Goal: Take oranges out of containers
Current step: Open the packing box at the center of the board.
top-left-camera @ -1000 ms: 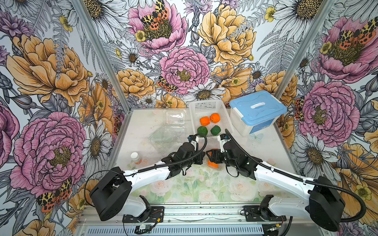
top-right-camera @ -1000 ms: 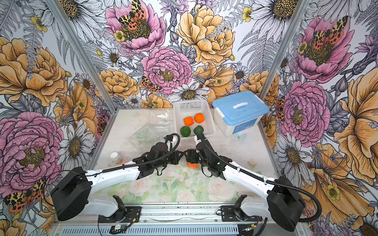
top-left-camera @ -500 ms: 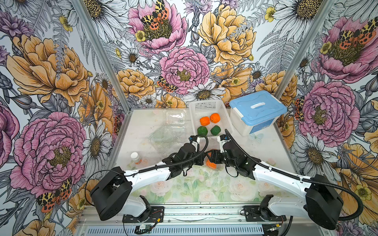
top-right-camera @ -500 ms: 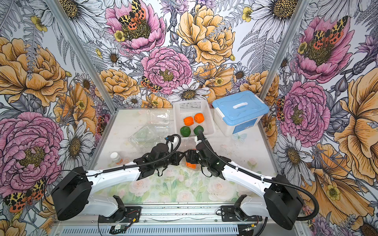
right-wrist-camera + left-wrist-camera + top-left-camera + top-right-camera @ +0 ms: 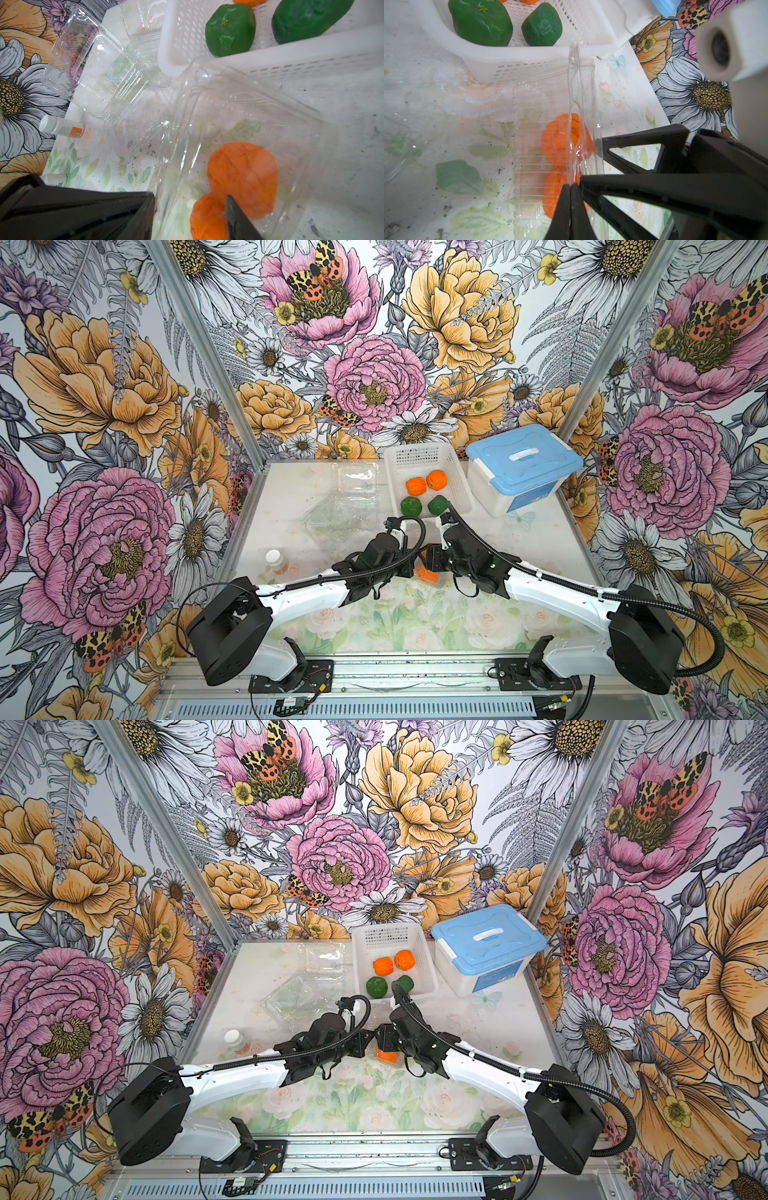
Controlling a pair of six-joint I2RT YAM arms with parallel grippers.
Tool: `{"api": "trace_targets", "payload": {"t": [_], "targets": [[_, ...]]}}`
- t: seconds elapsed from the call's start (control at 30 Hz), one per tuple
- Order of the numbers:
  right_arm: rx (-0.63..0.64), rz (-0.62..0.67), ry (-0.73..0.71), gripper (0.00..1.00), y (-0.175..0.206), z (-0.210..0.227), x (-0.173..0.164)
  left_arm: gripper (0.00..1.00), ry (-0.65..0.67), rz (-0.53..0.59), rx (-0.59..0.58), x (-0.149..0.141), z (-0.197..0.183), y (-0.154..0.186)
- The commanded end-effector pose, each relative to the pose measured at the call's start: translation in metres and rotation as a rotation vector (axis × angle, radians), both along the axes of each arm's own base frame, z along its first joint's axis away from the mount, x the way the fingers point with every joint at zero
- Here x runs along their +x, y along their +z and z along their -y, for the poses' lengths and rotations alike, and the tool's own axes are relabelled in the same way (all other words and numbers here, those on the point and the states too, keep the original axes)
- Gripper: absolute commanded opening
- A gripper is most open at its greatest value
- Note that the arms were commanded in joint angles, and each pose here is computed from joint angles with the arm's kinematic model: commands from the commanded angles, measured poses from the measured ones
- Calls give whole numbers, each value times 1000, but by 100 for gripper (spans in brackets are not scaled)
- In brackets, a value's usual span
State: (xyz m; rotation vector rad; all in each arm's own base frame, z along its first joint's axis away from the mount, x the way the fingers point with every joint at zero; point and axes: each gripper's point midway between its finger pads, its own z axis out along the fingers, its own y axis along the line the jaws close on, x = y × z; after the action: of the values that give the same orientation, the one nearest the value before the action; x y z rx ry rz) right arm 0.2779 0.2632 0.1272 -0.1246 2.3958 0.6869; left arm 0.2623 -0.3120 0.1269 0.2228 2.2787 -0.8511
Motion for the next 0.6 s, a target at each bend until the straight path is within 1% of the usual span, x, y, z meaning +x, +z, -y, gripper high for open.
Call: {"api": "trace_targets", "payload": {"t": [0.0,0.13,0.27,0.3,0.37,0.43,0.5,0.57], "targets": [[-71,-29,5,52,-15,3,-2,0,-102,100,-130,-8,30,44],[-72,-27,4,51,-14,2,0,0,-106,103,-124,-8,32,43],[-76,-22,-2,44,-12,3,1,0,-115,104,-125,-9,37,44],[-78,-20,-7,41,-12,4,2,0,-116,104,-124,-9,37,44],[-81,-18,-10,29,-12,5,2,0,-122,107,-124,-9,40,45],[-80,-17,-10,23,-11,5,2,0,-125,107,-122,-9,42,44],[-79,-15,-9,19,-10,5,1,0,-121,103,-115,-8,42,42],[-75,-8,-18,9,-8,7,2,0,-93,86,-78,-5,38,36]]}}
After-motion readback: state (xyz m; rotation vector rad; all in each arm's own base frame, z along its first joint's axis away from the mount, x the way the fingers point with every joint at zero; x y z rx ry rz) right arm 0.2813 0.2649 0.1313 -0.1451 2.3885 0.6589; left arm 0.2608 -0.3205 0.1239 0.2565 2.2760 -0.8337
